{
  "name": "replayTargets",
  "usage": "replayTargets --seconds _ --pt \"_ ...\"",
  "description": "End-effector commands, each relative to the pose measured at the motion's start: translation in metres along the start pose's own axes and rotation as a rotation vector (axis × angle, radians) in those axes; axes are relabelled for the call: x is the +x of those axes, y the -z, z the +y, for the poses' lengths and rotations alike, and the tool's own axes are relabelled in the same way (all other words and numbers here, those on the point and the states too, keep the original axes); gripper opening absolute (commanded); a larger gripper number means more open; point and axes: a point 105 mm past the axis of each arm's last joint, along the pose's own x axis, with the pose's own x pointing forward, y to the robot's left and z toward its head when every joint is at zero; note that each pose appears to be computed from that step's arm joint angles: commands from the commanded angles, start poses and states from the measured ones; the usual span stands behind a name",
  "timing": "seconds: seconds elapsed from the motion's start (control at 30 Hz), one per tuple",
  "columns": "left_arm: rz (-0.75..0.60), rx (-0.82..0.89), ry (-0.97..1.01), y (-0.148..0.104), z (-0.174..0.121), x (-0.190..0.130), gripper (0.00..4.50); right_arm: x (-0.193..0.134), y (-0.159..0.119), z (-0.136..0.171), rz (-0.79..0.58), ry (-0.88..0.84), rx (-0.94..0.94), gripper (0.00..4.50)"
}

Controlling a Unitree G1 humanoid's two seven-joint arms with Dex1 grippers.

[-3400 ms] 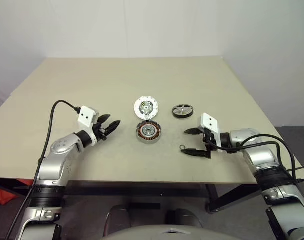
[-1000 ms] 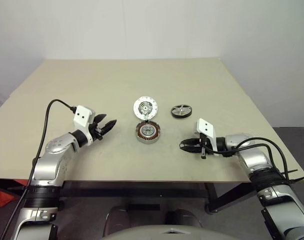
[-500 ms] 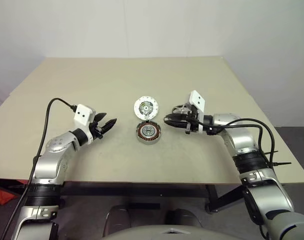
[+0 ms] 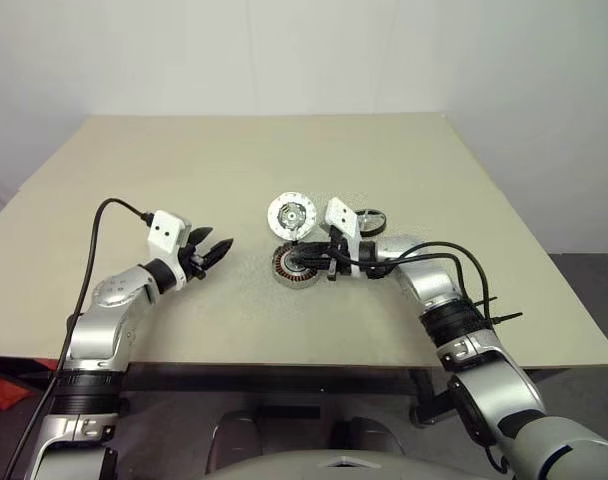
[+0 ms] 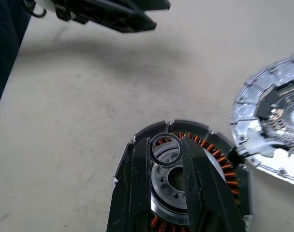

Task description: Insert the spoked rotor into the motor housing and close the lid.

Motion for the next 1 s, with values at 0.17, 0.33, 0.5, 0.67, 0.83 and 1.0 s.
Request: replayTargets --seconds 0.17,0.33,0.5,0.67,0.83,1.0 --pt "-0.048 0.043 -0.012 -0.016 0.004 -0.003 2.89 0.008 -0.012 -0.01 -0.006 0.031 -0.048 0.6" --pt "-0.049 0.043 -0.012 -0.017 0.003 -0.003 2.89 0.008 -0.008 -0.013 0.013 0.032 -0.05 0.6" --pt "-0.047 0.045 -0.014 -0.017 0.004 -0.003 2.89 0.006 0.0 -0.011 0.031 0.029 -0.041 0.6" --pt "-0.047 0.046 -0.012 -0.017 0.003 -0.003 2.89 0.001 0.004 -0.013 0.045 0.038 -0.045 0.6" --pt "-0.048 0.046 -0.01 -0.017 0.003 -0.002 2.89 -0.001 0.007 -0.013 0.057 0.044 -0.041 0.6" --pt "-0.049 0.048 -0.013 -0.017 0.003 -0.002 2.89 -0.002 0.007 -0.014 0.063 0.042 -0.044 0.6"
